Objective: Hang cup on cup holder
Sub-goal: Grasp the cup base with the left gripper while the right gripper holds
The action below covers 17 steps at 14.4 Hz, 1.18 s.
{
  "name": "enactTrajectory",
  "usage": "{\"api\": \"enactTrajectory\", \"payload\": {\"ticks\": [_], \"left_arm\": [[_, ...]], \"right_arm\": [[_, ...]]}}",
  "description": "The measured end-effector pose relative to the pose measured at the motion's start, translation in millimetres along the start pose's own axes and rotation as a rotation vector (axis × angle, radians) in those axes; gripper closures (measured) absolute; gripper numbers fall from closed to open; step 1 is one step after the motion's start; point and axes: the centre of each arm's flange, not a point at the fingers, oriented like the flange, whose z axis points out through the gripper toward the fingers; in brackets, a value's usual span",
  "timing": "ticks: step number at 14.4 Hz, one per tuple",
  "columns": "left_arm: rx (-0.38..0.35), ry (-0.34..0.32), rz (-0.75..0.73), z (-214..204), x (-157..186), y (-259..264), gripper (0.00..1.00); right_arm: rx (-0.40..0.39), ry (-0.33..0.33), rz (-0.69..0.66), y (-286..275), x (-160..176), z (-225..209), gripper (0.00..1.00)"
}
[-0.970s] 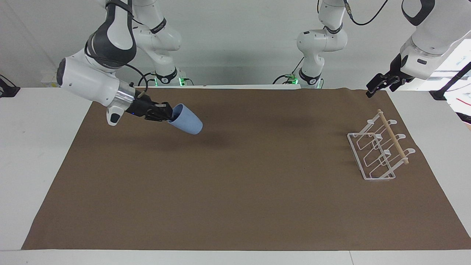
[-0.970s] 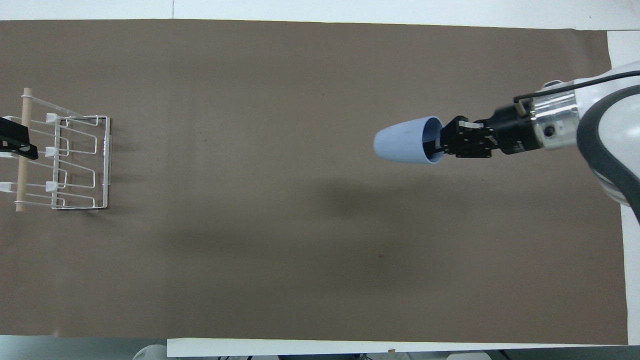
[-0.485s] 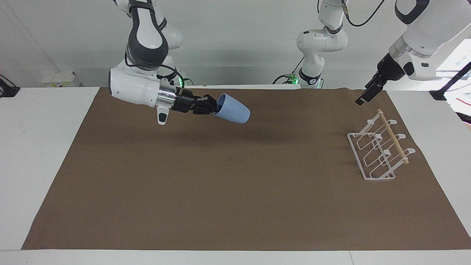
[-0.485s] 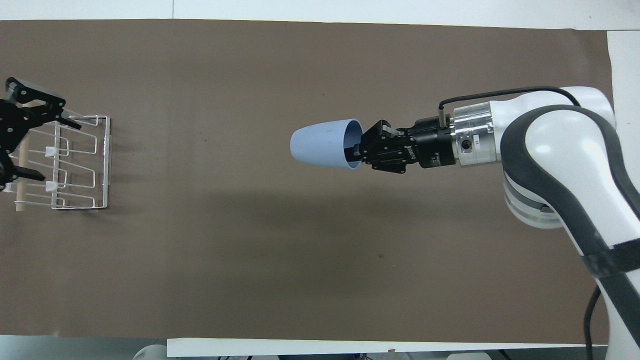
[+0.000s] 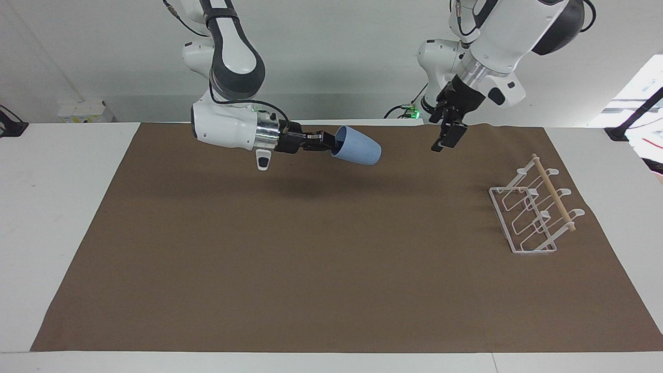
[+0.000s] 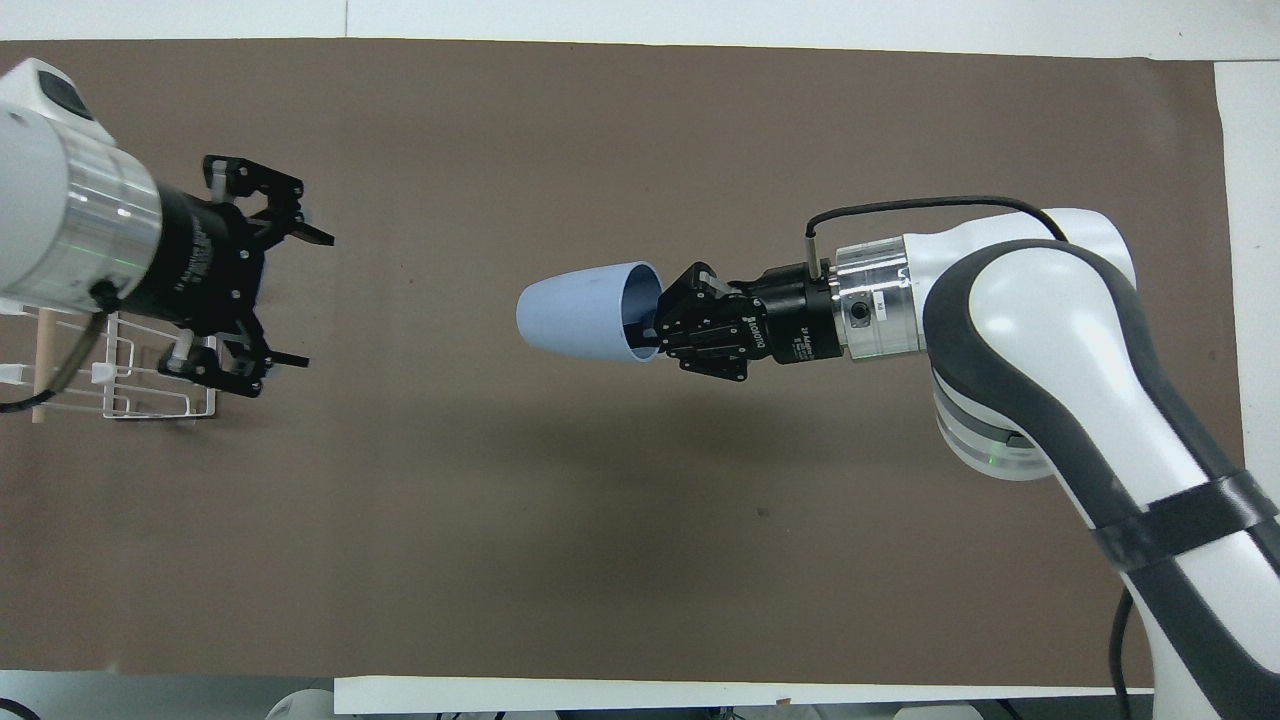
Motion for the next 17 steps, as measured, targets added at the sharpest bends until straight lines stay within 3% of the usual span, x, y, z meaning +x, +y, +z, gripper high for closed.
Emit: {"api": "enactTrajectory", "payload": {"ticks": [5,8,17], "left_arm": [[-0.026,-0.038,-0.031,17.4,-69.9,-18.0,0.0],[-0.06,-0.084,-0.059,24.5,-76.6,-8.1,0.0],[-0.086,-0.115,-0.086,72.9,-107.0,12.6,0.0]], "right_arm": [[0.0,0.005,0.006,1.6,0.9,0.2,0.95],[-0.001,0.015,0.012,4.4,2.6,0.2,0.95],[-0.002,0.014,0.013,5.1,2.5,0.9,0.95]]}}
